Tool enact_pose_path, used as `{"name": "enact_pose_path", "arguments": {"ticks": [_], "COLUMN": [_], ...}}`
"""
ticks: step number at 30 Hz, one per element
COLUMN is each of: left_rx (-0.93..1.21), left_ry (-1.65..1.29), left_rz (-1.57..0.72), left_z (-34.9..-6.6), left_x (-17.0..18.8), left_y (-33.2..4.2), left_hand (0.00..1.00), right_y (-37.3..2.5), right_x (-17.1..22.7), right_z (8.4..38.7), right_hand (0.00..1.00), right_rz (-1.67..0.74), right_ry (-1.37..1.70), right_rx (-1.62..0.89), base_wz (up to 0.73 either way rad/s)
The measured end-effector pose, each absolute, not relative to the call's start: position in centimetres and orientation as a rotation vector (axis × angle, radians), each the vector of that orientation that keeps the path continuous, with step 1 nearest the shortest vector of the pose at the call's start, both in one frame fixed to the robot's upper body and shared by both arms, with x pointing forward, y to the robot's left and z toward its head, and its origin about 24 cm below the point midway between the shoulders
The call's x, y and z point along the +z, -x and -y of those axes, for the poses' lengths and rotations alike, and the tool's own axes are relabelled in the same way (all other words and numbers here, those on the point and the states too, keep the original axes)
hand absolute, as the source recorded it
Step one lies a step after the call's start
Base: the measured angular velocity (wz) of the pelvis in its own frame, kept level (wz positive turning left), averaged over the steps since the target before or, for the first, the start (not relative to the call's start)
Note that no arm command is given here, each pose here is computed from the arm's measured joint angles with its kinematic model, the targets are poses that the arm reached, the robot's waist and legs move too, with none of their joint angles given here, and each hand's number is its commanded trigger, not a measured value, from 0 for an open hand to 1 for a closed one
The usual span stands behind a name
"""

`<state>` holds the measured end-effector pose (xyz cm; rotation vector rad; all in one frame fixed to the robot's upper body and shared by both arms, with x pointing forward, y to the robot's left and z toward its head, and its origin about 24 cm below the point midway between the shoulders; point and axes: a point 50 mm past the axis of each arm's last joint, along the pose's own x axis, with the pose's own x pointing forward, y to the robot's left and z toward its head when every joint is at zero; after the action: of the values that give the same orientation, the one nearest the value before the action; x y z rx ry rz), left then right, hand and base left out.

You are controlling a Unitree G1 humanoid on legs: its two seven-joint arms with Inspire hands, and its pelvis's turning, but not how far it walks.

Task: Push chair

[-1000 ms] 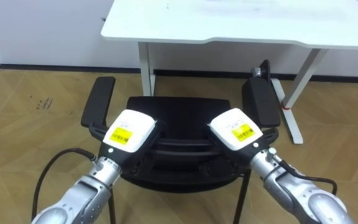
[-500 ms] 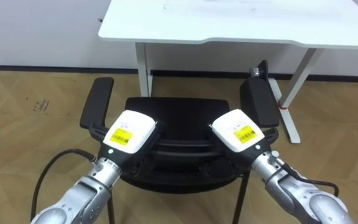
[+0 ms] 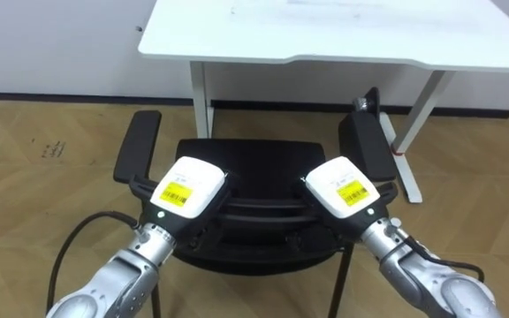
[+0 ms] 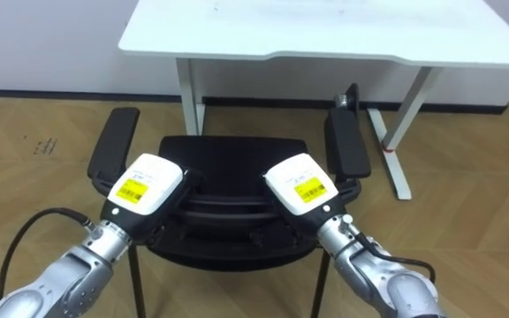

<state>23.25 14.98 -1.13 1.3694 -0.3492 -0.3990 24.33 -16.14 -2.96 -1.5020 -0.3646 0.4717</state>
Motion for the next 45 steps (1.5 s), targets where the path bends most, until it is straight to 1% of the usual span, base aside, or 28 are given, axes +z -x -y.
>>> {"name": "enact_pose_path", "arguments": {"ticks": [9, 18, 25, 30, 38, 45], "left_rx": [-0.416, -0.421, -0.428, -0.438, -0.429, -0.448], "left_ry": [-1.384, -1.438, -1.447, -1.435, -1.406, -1.386], "left_rz": [0.370, 0.445, 0.445, 0.422, 0.404, 0.377], "left_z": [-15.0, -14.6, -14.7, -14.6, -14.6, -14.2], "left_x": [-1.1, -0.8, -1.0, -1.5, -1.5, -2.1], "left_y": [-23.2, -23.0, -23.0, -22.9, -23.3, -23.7], "left_hand": [1.00, 1.00, 1.00, 1.00, 1.00, 1.00], "right_y": [-24.2, -23.7, -23.3, -23.1, -23.5, -23.4], "right_x": [-3.2, -3.3, -3.6, -3.7, -3.5, -3.7], "right_z": [16.3, 16.7, 16.6, 16.7, 16.8, 17.0], "right_hand": [1.00, 1.00, 1.00, 1.00, 1.00, 1.00], "right_rz": [0.371, 0.396, 0.401, 0.394, 0.386, 0.338], "right_ry": [1.495, 1.488, 1.454, 1.459, 1.471, 1.474], "right_rx": [0.466, 0.431, 0.402, 0.407, 0.411, 0.437], "base_wz": [-0.07, -0.13, -0.13, -0.37, -0.69, -0.08]}}
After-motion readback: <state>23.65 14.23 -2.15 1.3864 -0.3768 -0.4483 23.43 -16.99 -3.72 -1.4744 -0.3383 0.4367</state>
